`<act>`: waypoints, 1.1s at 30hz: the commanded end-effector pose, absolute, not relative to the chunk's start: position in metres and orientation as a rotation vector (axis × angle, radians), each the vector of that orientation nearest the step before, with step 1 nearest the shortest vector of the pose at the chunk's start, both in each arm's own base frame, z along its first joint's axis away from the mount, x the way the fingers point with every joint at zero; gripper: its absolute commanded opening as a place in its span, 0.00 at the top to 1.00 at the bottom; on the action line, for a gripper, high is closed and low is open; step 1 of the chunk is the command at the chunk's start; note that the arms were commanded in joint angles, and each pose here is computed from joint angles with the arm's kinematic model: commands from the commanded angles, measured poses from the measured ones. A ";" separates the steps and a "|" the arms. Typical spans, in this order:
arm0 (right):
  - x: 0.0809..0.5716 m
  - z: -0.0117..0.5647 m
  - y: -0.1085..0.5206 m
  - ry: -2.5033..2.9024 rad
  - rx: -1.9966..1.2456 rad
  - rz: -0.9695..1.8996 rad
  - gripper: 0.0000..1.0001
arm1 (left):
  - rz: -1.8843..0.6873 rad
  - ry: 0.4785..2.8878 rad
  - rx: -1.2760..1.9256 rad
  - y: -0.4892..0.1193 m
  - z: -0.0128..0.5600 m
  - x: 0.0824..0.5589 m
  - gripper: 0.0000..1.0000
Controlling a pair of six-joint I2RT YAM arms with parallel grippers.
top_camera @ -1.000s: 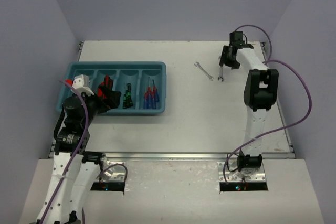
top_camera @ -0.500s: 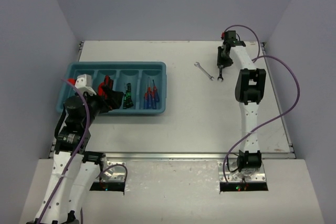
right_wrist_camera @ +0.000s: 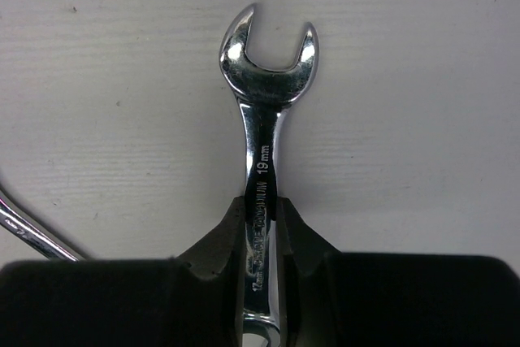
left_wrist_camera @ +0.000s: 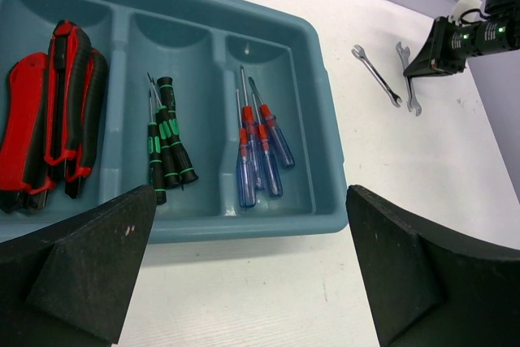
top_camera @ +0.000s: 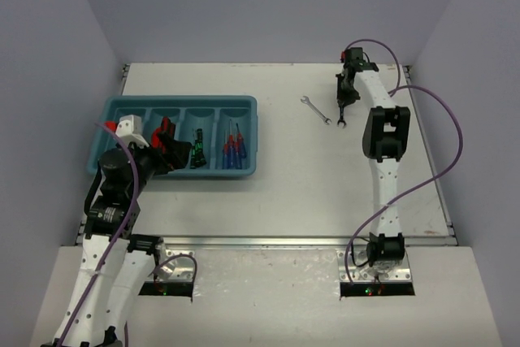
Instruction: Sort the tools into containers
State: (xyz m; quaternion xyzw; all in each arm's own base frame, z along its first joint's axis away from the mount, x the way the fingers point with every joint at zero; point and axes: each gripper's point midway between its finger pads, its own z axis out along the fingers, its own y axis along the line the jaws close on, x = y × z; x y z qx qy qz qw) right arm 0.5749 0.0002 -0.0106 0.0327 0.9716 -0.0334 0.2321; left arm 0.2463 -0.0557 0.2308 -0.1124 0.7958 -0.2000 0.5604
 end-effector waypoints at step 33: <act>0.320 0.139 0.231 2.343 -0.391 0.381 1.00 | -1.184 1.724 -0.181 -0.159 0.246 0.256 0.00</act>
